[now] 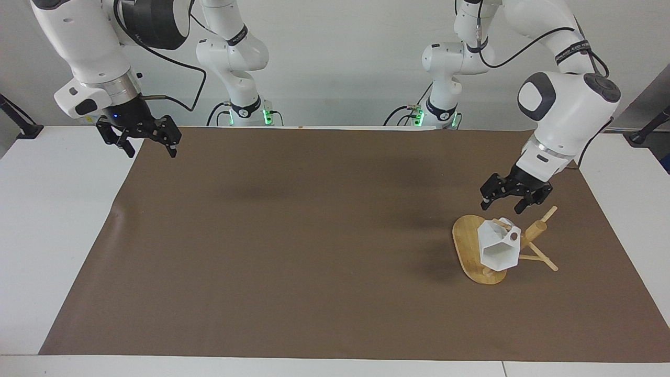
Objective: Hang cup on rack
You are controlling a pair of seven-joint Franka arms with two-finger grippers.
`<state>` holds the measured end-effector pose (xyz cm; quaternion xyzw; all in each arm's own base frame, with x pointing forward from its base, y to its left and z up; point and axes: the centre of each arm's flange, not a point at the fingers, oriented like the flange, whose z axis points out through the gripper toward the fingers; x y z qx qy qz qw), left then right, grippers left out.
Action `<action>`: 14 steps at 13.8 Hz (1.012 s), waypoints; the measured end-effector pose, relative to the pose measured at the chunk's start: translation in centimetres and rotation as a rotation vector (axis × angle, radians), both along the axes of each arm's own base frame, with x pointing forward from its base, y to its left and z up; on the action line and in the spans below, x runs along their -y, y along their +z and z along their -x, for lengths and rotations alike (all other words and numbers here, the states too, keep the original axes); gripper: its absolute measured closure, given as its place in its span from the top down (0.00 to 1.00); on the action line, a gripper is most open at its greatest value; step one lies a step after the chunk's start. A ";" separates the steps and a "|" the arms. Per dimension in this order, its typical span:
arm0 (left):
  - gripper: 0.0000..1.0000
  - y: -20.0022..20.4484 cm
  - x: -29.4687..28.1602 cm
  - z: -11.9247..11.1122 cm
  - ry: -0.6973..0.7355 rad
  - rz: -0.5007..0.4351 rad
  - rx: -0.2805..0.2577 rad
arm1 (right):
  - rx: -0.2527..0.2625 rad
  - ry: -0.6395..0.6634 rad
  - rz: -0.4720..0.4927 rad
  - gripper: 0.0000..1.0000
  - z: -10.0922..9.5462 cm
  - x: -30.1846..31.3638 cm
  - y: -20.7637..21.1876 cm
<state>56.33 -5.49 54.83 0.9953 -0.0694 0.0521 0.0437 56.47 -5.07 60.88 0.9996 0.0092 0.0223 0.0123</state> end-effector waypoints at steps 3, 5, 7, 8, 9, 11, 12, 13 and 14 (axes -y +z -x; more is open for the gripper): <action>1.00 2.7 -0.1 1.9 -0.028 -0.068 -0.043 | 0.000 0.000 0.000 1.00 0.0 0.0 0.0; 1.00 4.4 -0.2 2.5 -0.033 -0.083 -0.070 | 0.000 0.000 0.000 1.00 0.0 0.0 0.0; 1.00 5.8 -0.3 2.8 -0.034 -0.095 -0.083 | 0.000 0.000 0.000 1.00 0.0 0.0 0.0; 1.00 6.5 -0.3 2.9 -0.034 -0.098 -0.085 | 0.000 0.000 0.000 1.00 0.0 0.0 0.0; 1.00 6.9 -0.3 3.0 -0.034 -0.098 -0.085 | 0.000 0.000 0.000 1.00 0.0 0.0 0.0; 1.00 7.0 -0.3 3.0 -0.033 -0.098 -0.084 | 0.000 0.000 0.000 1.00 0.0 0.0 0.0; 1.00 7.0 -0.3 3.0 -0.033 -0.098 -0.086 | 0.000 0.000 0.000 1.00 0.0 0.0 0.0; 1.00 6.9 -0.3 3.0 -0.034 -0.098 -0.086 | 0.000 0.000 0.000 1.00 0.0 0.0 0.0; 1.00 6.9 -0.3 3.0 -0.034 -0.098 -0.087 | 0.000 0.000 0.000 1.00 0.0 0.0 0.0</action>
